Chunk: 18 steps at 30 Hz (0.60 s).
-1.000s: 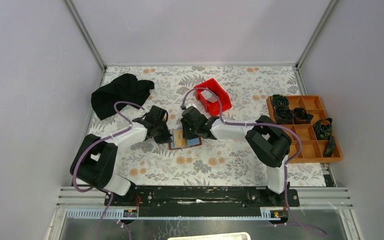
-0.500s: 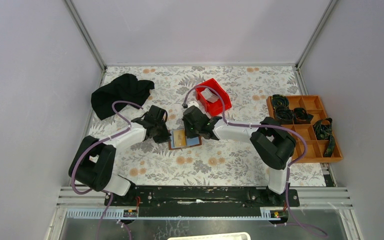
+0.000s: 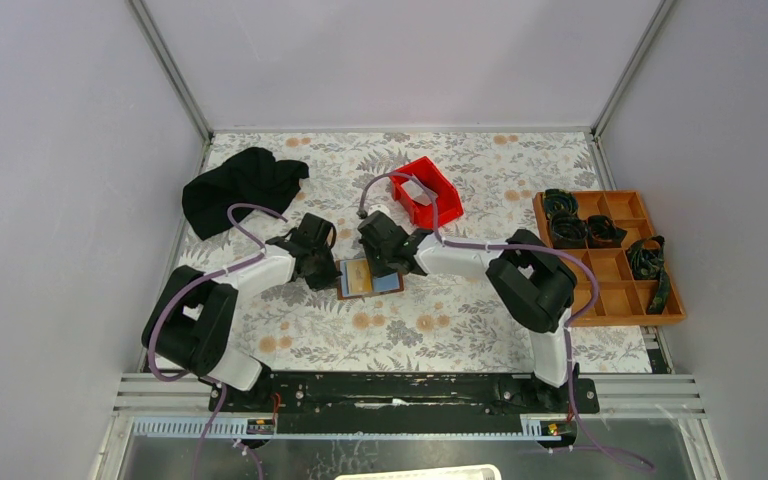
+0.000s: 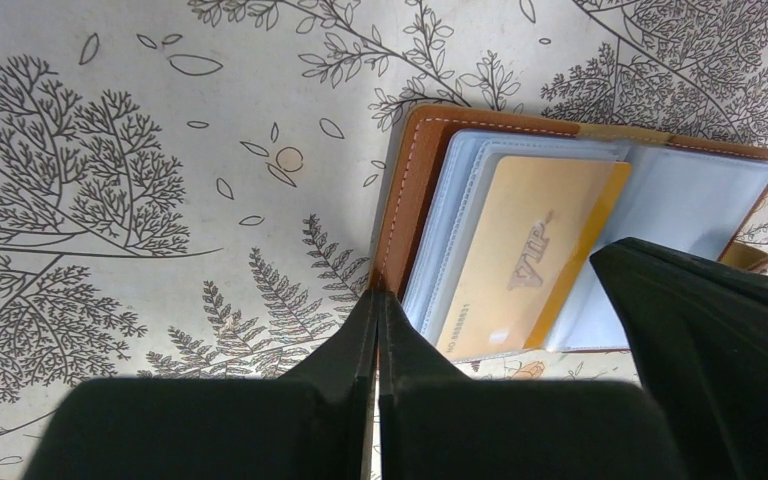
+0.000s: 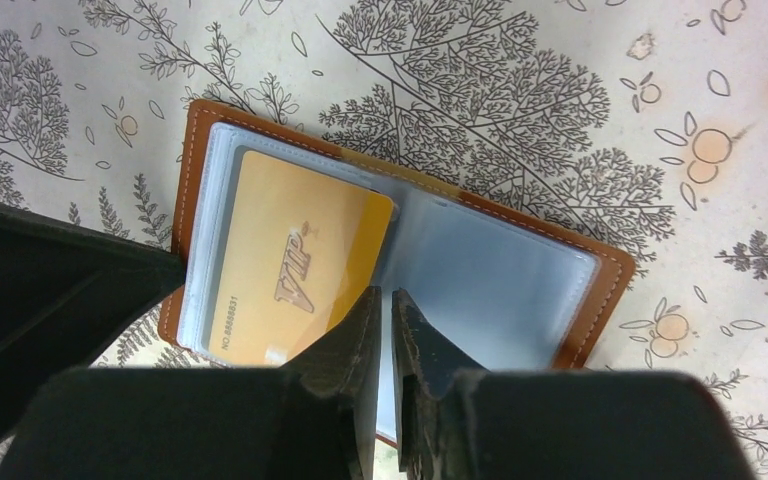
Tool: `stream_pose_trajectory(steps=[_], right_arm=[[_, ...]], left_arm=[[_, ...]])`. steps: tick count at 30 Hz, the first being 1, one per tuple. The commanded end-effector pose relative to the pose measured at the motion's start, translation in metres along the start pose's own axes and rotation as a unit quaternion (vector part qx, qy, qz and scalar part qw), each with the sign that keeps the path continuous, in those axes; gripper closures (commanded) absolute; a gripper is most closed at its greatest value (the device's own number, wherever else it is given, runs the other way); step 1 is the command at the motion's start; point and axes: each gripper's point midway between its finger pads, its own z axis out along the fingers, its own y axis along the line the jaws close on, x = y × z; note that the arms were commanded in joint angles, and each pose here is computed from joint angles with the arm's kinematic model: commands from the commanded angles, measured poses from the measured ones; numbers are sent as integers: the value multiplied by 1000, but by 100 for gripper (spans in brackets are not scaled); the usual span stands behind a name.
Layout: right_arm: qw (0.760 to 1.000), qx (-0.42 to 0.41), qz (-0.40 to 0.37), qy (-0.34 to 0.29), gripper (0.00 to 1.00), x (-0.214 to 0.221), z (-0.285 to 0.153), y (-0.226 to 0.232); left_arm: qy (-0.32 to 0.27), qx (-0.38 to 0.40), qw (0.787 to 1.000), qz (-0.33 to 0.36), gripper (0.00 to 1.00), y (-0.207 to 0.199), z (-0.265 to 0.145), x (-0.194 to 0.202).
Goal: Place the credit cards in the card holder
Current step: Insert the credit card into the card holder.
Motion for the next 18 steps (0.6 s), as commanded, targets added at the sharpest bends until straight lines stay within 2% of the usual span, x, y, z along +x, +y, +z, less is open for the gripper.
stream_pose_trajectory(steps=[1,10,18], right_arm=[[1000,7,-25,-4,85,-8,0,10],[999,8,-31,7,85,-2,4,15],[999,-28,-17,0,85,-6,3,32]], left_arm=[[5,-16,1000,11,100,10,6,5],[14,-13,1000,16,100,10,12,8],[20,-9,1000,20,100,7,15,8]])
